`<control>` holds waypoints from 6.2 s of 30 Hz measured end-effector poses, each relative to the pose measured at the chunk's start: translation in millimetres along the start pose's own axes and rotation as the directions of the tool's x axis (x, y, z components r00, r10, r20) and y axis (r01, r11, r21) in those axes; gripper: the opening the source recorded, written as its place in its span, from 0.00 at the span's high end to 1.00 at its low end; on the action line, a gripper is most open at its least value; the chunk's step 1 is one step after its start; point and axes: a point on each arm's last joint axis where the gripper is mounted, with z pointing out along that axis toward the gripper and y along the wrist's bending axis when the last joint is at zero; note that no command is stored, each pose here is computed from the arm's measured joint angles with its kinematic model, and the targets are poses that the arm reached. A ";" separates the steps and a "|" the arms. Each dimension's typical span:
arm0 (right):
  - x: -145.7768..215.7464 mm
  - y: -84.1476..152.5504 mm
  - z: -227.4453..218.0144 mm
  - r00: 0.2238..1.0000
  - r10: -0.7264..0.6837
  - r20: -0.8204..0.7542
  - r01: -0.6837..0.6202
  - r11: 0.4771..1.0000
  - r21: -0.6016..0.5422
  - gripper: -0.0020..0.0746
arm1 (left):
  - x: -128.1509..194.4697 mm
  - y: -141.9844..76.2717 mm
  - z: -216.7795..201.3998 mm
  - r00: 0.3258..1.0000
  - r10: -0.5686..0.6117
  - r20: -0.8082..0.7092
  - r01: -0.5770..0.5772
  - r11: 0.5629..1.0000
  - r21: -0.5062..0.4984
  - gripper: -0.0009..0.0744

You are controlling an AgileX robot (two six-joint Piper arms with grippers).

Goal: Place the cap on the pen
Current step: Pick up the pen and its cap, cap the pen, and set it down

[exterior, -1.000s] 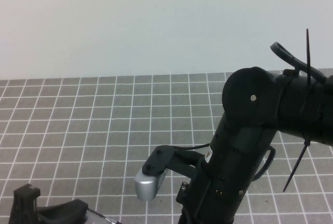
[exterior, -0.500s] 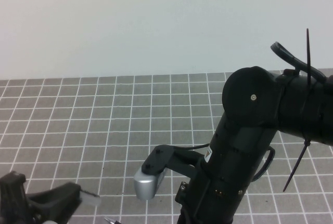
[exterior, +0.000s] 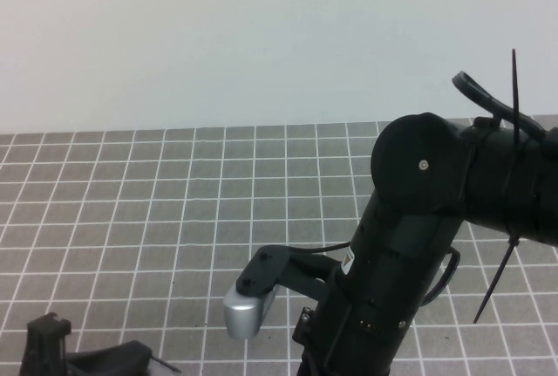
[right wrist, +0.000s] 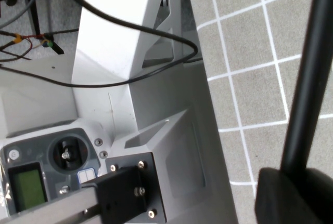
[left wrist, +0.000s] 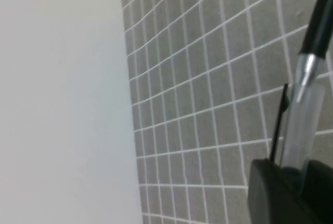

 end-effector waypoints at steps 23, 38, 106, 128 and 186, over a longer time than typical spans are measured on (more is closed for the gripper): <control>-0.9 0.9 0.0 0.997 -0.081 0.010 0.081 0.997 -0.010 0.98 | -16.9 -5.1 -4.0 0.987 0.042 0.154 -0.048 0.998 0.032 0.99; -6.4 2.4 0.2 0.989 -0.126 0.072 0.128 0.992 -0.023 0.98 | -25.1 -11.7 -5.5 0.968 0.082 0.235 -0.105 0.991 0.086 0.99; 51.7 -182.2 0.2 0.579 0.710 0.400 -0.815 0.505 0.283 0.50 | 14.4 27.8 -5.8 0.351 -0.932 0.096 0.900 0.307 -0.309 0.99; 54.7 -27.3 -148.6 0.760 0.271 0.591 -0.609 0.615 0.501 0.97 | 14.4 27.7 -5.8 0.359 -0.929 0.092 0.897 0.316 -0.309 0.99; 260.6 94.2 -56.7 0.654 -0.130 0.745 -0.622 0.467 0.628 0.98 | 9.6 29.4 -5.1 0.350 -0.927 0.132 0.919 0.313 -0.239 0.99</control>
